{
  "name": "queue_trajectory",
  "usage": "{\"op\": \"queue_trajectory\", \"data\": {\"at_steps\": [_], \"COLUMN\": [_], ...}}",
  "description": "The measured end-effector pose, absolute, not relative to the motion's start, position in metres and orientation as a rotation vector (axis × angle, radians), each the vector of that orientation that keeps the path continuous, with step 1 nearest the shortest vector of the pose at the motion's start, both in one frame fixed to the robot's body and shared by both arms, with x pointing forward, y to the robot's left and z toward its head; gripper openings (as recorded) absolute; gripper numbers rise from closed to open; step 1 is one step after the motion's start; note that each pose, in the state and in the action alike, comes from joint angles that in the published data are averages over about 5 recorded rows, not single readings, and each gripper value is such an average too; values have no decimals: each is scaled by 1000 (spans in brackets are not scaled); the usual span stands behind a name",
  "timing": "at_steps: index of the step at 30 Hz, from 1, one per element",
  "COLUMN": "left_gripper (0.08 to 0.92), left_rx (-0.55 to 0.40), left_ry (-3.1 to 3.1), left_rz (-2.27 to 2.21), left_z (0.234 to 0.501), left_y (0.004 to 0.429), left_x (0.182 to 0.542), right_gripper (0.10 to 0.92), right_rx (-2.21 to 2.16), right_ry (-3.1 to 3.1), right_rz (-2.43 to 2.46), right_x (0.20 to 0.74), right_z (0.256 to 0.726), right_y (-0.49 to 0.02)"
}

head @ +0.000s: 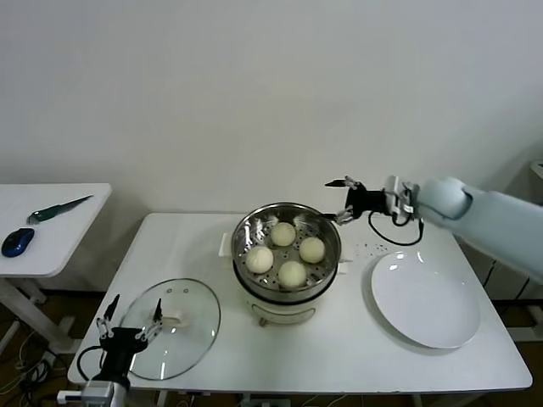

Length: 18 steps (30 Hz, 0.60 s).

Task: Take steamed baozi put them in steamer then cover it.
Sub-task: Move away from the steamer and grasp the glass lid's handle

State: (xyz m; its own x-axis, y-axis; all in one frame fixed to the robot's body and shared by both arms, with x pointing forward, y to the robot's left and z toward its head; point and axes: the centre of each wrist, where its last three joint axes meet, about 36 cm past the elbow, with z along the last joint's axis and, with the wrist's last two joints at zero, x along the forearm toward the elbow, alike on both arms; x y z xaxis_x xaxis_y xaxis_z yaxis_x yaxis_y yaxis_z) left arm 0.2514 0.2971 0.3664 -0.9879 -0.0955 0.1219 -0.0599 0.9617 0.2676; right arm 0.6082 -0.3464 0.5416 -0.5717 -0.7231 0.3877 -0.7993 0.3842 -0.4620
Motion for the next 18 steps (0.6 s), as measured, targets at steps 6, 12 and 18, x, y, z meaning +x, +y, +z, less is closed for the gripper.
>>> {"op": "queue_trajectory", "data": {"at_steps": [6, 12, 18], "left_gripper": [823, 823, 823], "left_rx": [131, 137, 123], "left_ry": [-2984, -2970, -2909], "left_rz": [-425, -495, -749], "left_z": [371, 374, 380], "left_y": [294, 293, 297], "left_x": [256, 257, 258], "right_gripper": [823, 823, 823], "right_rx": [1269, 1126, 922], "right_ry": [-2730, -2899, -3048], "right_rz": [756, 573, 409], "right_x": [568, 530, 493], "right_z": [492, 456, 434], "right_y": [-358, -360, -369]}}
